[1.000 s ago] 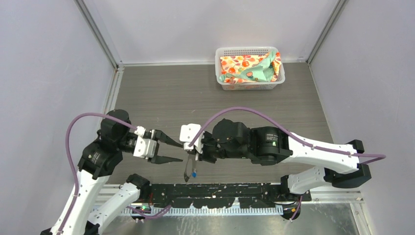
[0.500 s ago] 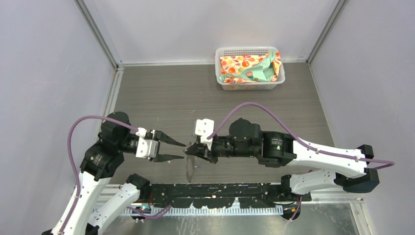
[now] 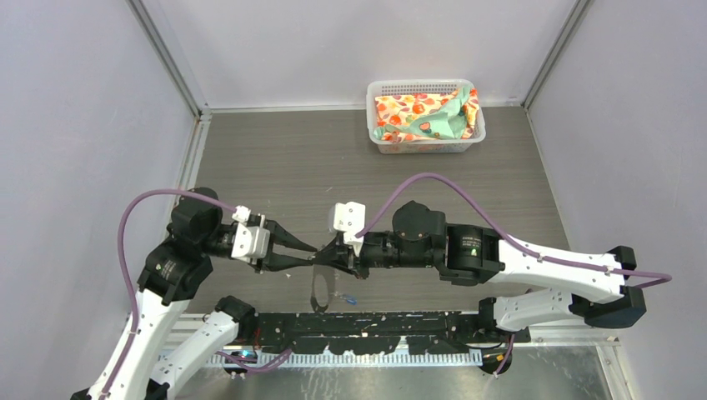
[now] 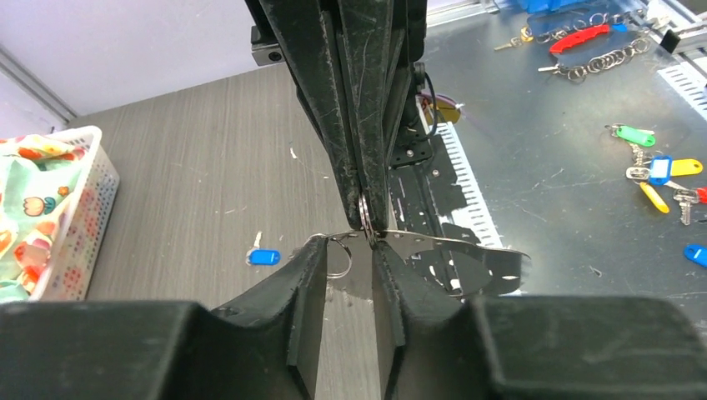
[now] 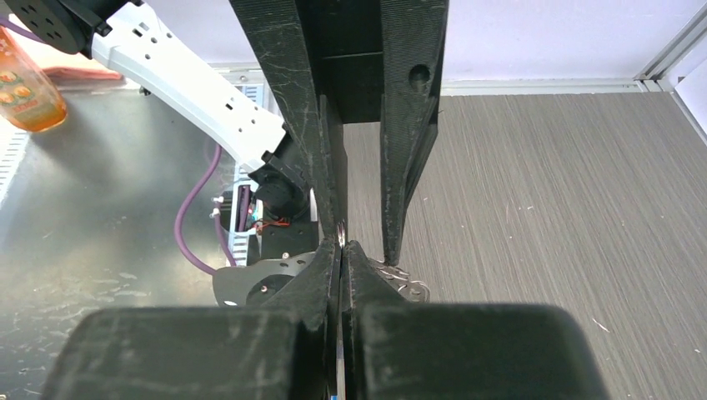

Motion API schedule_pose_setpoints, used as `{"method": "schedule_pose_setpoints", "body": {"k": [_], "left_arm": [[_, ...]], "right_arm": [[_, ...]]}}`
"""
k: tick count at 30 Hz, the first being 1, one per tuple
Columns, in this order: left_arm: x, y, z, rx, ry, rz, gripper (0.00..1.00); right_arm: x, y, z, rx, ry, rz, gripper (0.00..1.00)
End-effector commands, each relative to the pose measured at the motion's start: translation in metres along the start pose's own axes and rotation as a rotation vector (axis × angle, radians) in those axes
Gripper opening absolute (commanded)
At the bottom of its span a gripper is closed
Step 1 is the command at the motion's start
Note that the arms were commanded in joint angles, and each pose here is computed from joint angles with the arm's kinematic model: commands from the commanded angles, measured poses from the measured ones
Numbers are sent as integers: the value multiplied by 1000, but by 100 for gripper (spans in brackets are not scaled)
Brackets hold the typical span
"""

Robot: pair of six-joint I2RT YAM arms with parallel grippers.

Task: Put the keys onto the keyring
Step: Adjust the keyring.

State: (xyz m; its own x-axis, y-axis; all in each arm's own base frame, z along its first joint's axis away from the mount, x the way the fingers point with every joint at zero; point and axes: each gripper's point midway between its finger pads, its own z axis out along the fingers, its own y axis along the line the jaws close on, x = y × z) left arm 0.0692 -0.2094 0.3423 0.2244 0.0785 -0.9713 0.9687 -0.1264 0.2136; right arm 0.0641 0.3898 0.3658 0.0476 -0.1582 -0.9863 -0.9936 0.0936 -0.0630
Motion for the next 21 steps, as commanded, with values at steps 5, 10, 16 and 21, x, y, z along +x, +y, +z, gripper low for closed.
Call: {"method": "schedule_pose_setpoints", "body": {"k": [5, 10, 16, 21], "left_arm": [[-18, -19, -3, 67, -51, 64, 49], [-18, -11, -1, 58, -41, 33, 30], [-15, -10, 0, 58, -37, 29, 18], [-8, -8, 0, 48, -26, 25, 1]], "right_arm": [[-22, -9, 0, 44, -79, -7, 1], [-17, -9, 4, 46, -60, -3, 1], [-18, -8, 7, 37, -72, 1, 1], [-20, -4, 10, 17, -86, 12, 1]]}}
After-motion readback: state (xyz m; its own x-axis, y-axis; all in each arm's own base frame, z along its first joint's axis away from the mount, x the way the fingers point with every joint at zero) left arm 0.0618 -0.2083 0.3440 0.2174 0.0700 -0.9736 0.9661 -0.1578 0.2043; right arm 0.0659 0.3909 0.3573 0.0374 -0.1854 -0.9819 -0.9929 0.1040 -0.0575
